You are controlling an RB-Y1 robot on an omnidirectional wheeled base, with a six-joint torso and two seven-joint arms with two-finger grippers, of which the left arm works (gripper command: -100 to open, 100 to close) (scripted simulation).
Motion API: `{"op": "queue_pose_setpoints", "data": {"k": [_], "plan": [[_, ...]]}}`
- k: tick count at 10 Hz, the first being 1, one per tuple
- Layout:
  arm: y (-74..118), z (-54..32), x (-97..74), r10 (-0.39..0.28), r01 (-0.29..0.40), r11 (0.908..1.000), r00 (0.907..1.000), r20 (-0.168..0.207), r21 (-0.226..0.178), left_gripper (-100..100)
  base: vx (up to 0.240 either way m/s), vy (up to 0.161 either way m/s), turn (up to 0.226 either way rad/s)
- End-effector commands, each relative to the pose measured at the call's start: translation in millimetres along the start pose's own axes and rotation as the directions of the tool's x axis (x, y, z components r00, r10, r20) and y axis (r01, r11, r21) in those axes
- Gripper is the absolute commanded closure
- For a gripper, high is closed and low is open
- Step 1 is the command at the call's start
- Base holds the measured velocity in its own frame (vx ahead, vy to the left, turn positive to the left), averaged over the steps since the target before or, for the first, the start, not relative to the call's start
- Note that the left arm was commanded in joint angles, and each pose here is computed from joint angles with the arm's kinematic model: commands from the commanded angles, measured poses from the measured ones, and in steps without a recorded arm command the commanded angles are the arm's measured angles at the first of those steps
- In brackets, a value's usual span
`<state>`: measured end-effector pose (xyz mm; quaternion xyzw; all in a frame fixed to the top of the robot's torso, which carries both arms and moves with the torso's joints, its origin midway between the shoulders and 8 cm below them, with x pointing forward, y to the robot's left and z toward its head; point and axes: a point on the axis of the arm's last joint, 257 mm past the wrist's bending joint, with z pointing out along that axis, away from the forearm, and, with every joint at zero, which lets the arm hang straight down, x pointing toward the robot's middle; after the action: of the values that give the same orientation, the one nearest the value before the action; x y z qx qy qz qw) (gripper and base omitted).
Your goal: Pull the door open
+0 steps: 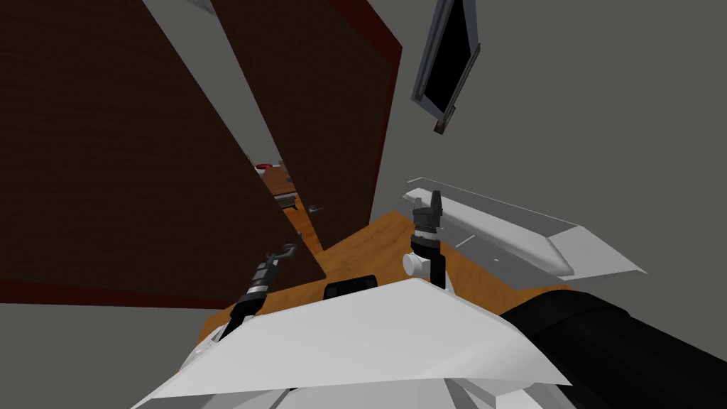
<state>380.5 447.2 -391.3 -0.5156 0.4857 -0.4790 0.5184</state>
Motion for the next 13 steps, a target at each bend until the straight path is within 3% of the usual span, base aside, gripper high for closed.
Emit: {"op": "queue_pose_setpoints", "data": {"k": [1,2,3,7,9,11,12,13], "plan": [[-0.2,1.3,10.7,-0.008,0.008,1.0,0.9998,-0.017,0.003,100,-0.037,0.008,0.017],[1.2,-2.4,2.2,-0.002,0.002,1.0,1.0,-0.003,-0.004,100,-0.013,0.008,0.026],[2.4,-12.9,0.4,-0.001,0.001,1.0,0.9999,-0.017,-0.006,100,-0.115,0.039,-0.149],[1.9,-29.3,0.1,-0.002,0.002,1.0,0.9988,-0.049,-0.001,100,-0.158,0.043,-0.12],[1.3,-43.9,0.2,-0.004,0.004,1.0,0.997,-0.077,0.002,100,-0.18,0.061,-0.167],[1.3,-43.9,0.2,-0.004,0.004,1.0,0.997,-0.077,0.002,100,-0.081,0.034,-0.022],[0.6,-55.9,0.5,-0.007,0.008,1.0,0.9949,-0.101,0.003,100,-0.117,0.029,-0.177],[0.6,-55.9,0.5,-0.007,0.008,1.0,0.9949,-0.101,0.003,100,-0.136,0.042,-0.122]]}}
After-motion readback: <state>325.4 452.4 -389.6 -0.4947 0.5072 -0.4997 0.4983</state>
